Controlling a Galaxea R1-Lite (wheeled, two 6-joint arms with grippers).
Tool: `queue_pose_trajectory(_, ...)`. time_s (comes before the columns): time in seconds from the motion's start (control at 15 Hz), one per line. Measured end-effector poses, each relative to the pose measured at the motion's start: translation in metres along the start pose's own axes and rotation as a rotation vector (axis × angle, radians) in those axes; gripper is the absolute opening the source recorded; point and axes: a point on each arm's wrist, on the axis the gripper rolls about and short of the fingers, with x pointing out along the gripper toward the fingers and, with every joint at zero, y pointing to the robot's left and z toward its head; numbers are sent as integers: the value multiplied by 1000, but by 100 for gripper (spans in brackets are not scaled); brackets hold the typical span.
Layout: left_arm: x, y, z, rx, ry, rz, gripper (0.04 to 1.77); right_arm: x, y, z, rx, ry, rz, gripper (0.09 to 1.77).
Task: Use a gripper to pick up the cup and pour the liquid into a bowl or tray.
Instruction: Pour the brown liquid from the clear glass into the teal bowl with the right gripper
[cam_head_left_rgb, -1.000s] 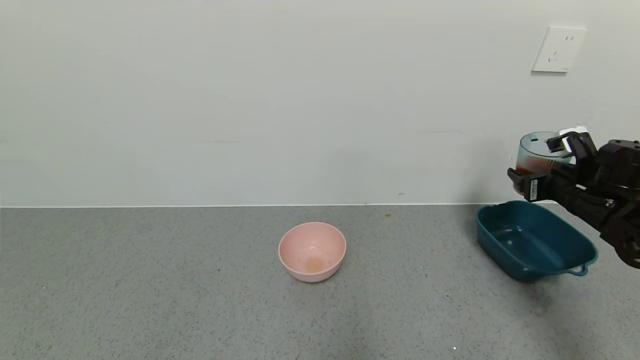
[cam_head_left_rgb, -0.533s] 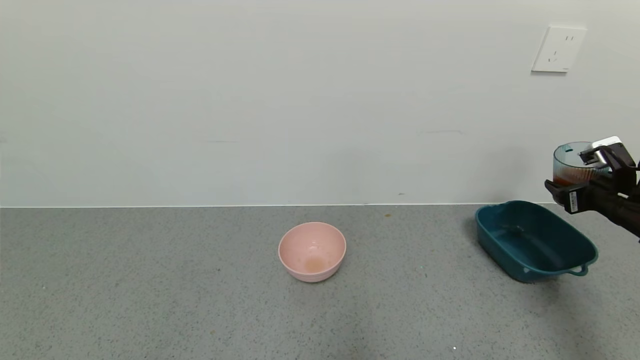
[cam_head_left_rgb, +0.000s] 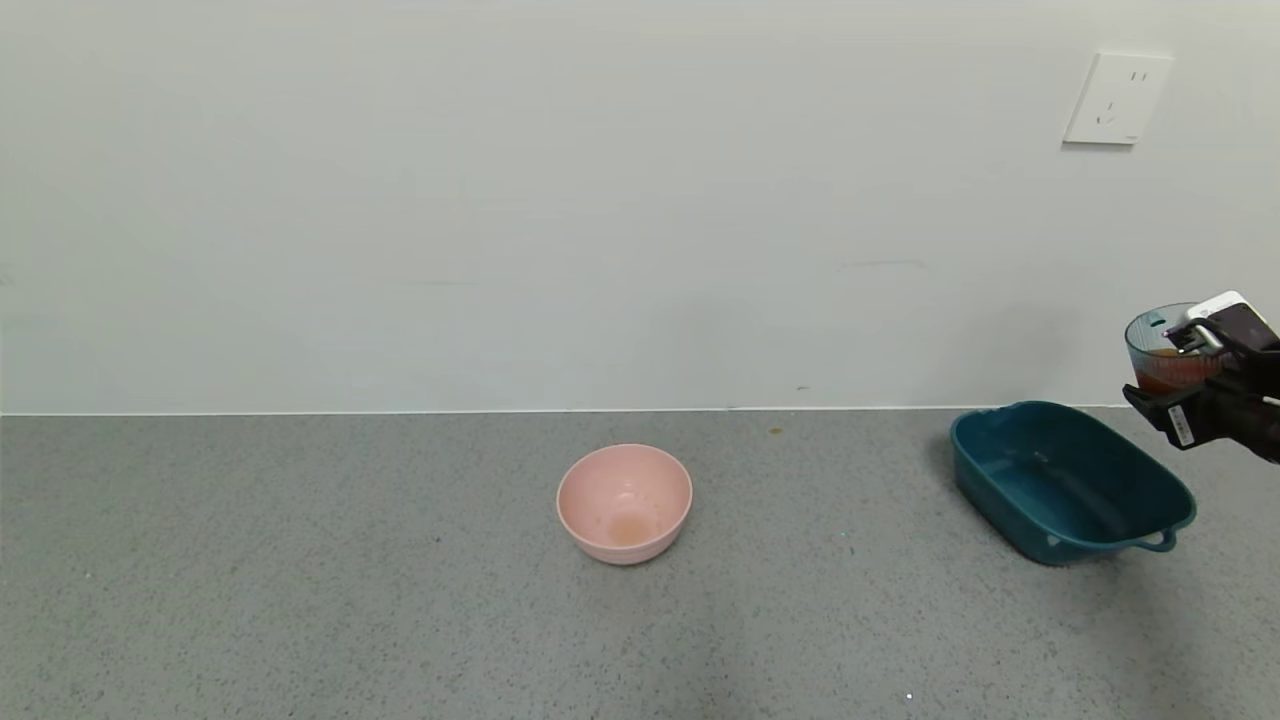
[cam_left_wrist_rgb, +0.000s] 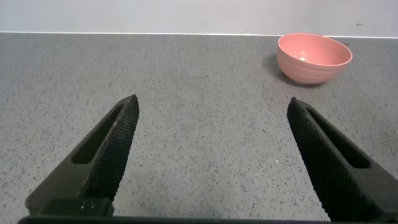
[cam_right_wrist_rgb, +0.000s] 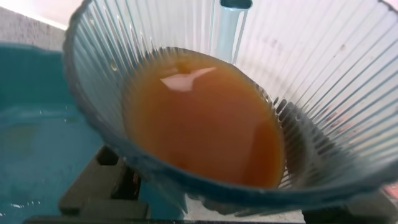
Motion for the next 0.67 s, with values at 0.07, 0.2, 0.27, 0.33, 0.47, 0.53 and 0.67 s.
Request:
queue_pose_trajectory(0.07, 0, 0, 0, 0, 0, 0, 172, 0, 2, 0, -19, 10, -7, 137)
queue_pose_trajectory(0.2, 0, 0, 0, 0, 0, 0, 172, 0, 2, -1, -85, 54, -49, 137)
queue_pose_trajectory(0.27, 0, 0, 0, 0, 0, 0, 172, 0, 2, -2, -113, 74, -61, 137)
queue_pose_trajectory(0.33, 0, 0, 0, 0, 0, 0, 172, 0, 2, -2, -130, 81, -64, 137)
queue_pose_trajectory(0.47, 0, 0, 0, 0, 0, 0, 172, 1, 2, -2, -158, 83, -66, 137)
queue_pose_trajectory(0.53, 0, 0, 0, 0, 0, 0, 172, 1, 3, -2, -167, 91, -71, 137)
queue_pose_trajectory(0.67, 0, 0, 0, 0, 0, 0, 172, 2, 3, -4, -194, 108, -81, 137)
